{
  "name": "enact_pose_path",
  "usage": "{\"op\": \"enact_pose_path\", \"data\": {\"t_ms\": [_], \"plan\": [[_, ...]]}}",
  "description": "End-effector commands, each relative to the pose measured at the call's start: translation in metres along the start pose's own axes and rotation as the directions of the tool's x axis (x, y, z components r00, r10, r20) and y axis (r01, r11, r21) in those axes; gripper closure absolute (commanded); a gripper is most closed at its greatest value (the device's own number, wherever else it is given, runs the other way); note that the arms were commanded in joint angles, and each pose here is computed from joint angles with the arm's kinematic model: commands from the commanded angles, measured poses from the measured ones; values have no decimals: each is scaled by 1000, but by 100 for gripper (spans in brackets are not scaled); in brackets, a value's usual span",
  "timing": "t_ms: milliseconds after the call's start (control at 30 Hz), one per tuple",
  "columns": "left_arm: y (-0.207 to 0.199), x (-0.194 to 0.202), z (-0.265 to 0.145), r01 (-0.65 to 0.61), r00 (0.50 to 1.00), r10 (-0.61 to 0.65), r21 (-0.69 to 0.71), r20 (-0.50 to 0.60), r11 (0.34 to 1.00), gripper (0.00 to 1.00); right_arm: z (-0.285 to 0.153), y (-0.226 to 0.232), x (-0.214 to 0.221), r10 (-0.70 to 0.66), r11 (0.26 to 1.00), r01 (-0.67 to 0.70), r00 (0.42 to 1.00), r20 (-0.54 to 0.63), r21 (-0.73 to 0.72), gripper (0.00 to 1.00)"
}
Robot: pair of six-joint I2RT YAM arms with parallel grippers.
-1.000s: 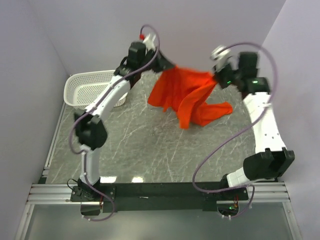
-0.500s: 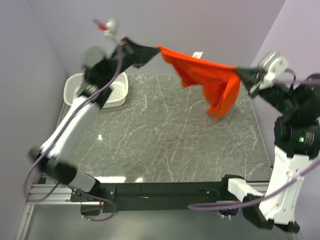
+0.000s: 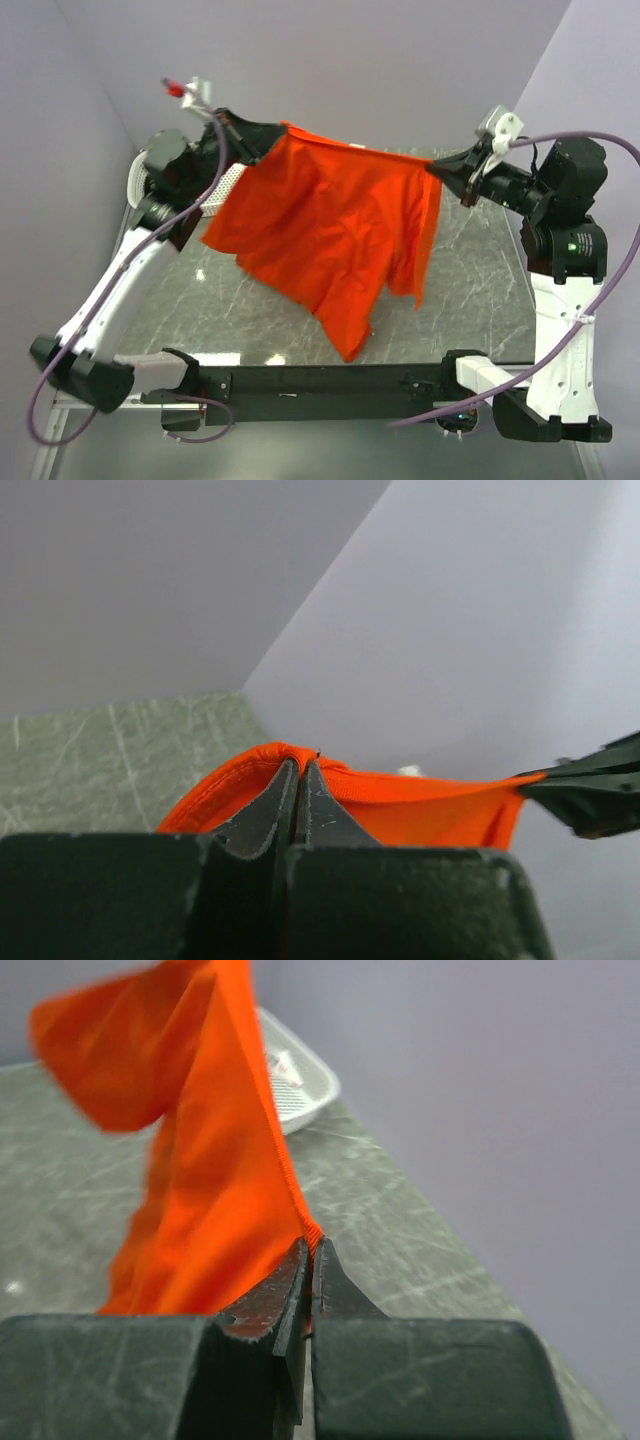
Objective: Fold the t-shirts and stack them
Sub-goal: Flatten the tshirt out
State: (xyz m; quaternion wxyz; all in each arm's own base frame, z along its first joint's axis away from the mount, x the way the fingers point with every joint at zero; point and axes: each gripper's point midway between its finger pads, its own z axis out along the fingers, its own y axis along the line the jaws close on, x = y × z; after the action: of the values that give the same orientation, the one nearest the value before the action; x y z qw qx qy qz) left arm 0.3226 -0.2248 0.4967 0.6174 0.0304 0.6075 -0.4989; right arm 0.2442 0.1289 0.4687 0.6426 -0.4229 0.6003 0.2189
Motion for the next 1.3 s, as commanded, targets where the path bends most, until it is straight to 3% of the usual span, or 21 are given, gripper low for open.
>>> {"op": "enact_pose_path", "data": {"t_ms": [0,100,133,167,200,233,267,300,333,367,500,533,567,633,700,767,900,1000,1133,1233,1267], "plan": [[38,11,28,25,1000,-27,-85,-16,996,100,1,-62,-4,60,956,-63,998,18,286,100],[76,47,73,119,987,-129,-109,-98,987,100,7,-127,41,148,866,-88,985,-84,492,100],[64,30,92,119,990,-123,-55,-76,991,100,4,-140,42,150,843,-80,985,-89,532,100],[88,55,117,171,975,-179,-68,-133,983,100,-7,-157,39,154,801,-76,985,-82,593,100],[84,52,131,188,972,-192,-37,-136,981,100,-12,-166,30,145,783,-69,987,-74,618,100],[48,12,146,167,984,-161,76,-77,983,100,-20,-174,0,92,767,-45,995,-40,640,100],[53,24,167,197,977,-189,81,-97,977,100,-26,-175,-16,67,756,-32,997,-28,654,100],[37,8,176,185,982,-177,121,-71,975,100,-33,-176,-33,29,743,-12,999,-14,669,100],[-16,-44,172,128,990,-138,245,24,961,100,-46,-172,-71,-50,725,19,998,24,688,100],[-20,-45,181,144,987,-158,262,34,954,100,-53,-169,-88,-91,716,41,995,34,697,100],[-99,-126,123,20,966,-125,417,226,909,100,-98,-129,-172,-293,657,117,950,108,745,100],[-72,-101,128,49,973,-126,358,194,933,100,-105,-119,-182,-324,650,131,939,118,749,100],[-106,-128,88,-33,958,-79,381,275,924,100,-111,-110,-190,-354,643,150,928,118,751,100],[-81,-109,79,-29,965,-51,298,256,954,100,-118,-82,-207,-395,673,190,909,131,715,100],[-79,-111,55,-58,966,-10,257,257,965,100,-109,-63,-193,-386,733,235,917,105,639,100],[-40,-80,52,-20,985,-10,175,171,984,100,-82,-27,-159,-359,858,295,930,81,421,100],[36,2,51,62,997,-60,47,-39,997,100,-42,31,-28,-225,974,225,974,-9,24,100],[98,90,43,117,958,-130,-65,-255,991,100,-20,71,76,-167,974,145,979,-116,-173,100],[186,218,-14,150,830,-298,-326,-472,933,100,14,132,181,-163,923,53,951,-263,-380,100],[220,264,-70,142,783,-400,-489,-477,861,100,32,188,217,-157,829,-52,934,-320,-557,100],[218,255,-79,144,805,-397,-504,-441,852,100,34,202,221,-161,793,-75,932,-326,-605,100]]}}
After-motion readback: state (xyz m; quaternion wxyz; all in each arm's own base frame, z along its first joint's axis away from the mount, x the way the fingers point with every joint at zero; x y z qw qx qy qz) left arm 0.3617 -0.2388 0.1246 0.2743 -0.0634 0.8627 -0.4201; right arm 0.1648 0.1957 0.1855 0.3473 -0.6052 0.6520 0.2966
